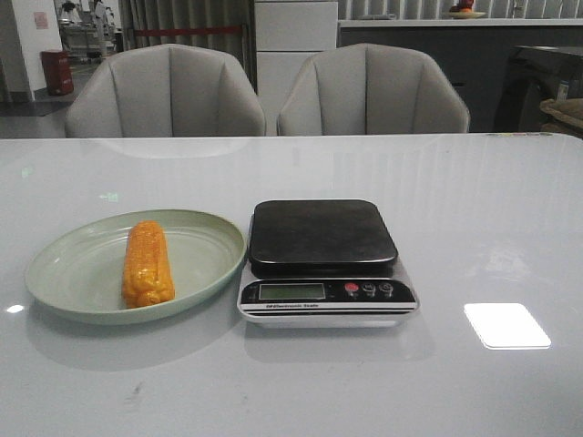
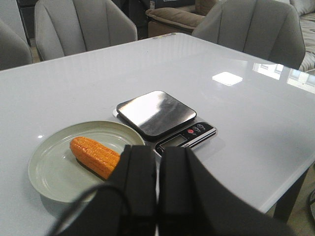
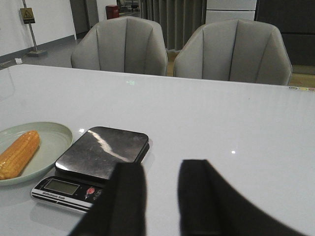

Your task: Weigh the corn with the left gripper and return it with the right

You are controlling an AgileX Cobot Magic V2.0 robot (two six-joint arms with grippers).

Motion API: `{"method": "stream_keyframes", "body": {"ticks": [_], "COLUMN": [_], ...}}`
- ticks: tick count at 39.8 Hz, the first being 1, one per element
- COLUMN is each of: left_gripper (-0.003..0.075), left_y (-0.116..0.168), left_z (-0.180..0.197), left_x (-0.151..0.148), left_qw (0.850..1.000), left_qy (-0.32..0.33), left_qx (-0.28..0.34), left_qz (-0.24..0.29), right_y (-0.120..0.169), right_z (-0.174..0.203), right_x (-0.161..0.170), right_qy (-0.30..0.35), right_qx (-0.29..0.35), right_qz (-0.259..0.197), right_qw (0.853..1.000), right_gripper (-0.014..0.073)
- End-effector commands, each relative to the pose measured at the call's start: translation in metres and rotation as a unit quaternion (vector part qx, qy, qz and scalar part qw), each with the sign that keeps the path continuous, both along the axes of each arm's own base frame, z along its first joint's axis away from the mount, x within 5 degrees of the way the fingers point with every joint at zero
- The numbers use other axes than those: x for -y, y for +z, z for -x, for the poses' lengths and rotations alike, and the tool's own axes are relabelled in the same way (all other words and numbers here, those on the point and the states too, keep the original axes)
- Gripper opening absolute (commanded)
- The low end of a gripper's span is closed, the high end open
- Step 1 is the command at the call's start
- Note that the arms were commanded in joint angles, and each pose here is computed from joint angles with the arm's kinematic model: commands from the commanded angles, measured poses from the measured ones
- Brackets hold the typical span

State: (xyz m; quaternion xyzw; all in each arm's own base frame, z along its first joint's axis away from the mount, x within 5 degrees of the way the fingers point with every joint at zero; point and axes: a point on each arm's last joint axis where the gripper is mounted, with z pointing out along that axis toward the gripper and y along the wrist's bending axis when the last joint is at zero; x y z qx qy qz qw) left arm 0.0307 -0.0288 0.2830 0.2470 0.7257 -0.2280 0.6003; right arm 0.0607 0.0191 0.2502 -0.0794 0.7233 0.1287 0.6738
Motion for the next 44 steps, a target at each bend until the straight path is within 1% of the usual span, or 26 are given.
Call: {"method": "stream_keyframes", "body": {"ticks": [1,3,24,29,35,40,44], "left_gripper": [0.0113,0.0113,0.0113,0.0113,0.0113,0.0113,0.0113], "left_y": [0.016,0.016,0.016,0.010,0.000,-0.017,-0.030], "left_z": [0.000,0.000,0.000,-0.003,-0.013,-0.024,-0.028], "left_x": [0.000,0.000,0.000,0.001,-0.003,-0.010,-0.016], "left_qw": [0.999,0.999,0.999,0.999,0.993,0.978,0.966], "left_qy": [0.000,0.000,0.000,0.012,0.090,0.183,0.236], "left_qx": [0.035,0.035,0.035,0.031,0.057,0.079,0.090], "left_qz": [0.035,0.035,0.035,0.034,0.049,0.055,0.055], "right_y": [0.012,0.012,0.012,0.012,0.012,0.012,0.012], "right_z": [0.000,0.000,0.000,0.000,0.000,0.000,0.000], "right_x": [0.001,0.001,0.001,0.001,0.001,0.001,0.001], "right_qy": [-0.005,-0.005,-0.005,-0.005,-0.005,-0.005,-0.005], "right_qx": [0.038,0.038,0.038,0.038,0.038,0.038,0.038], "right_qz": [0.003,0.003,0.003,0.003,0.003,0.003,0.003], "right_qw": [0.999,0.999,0.999,0.999,0.999,0.999,0.999], "right_gripper": [0.0150,0.0162,0.0158,0.0158,0.0158,0.0158,0.0158]}}
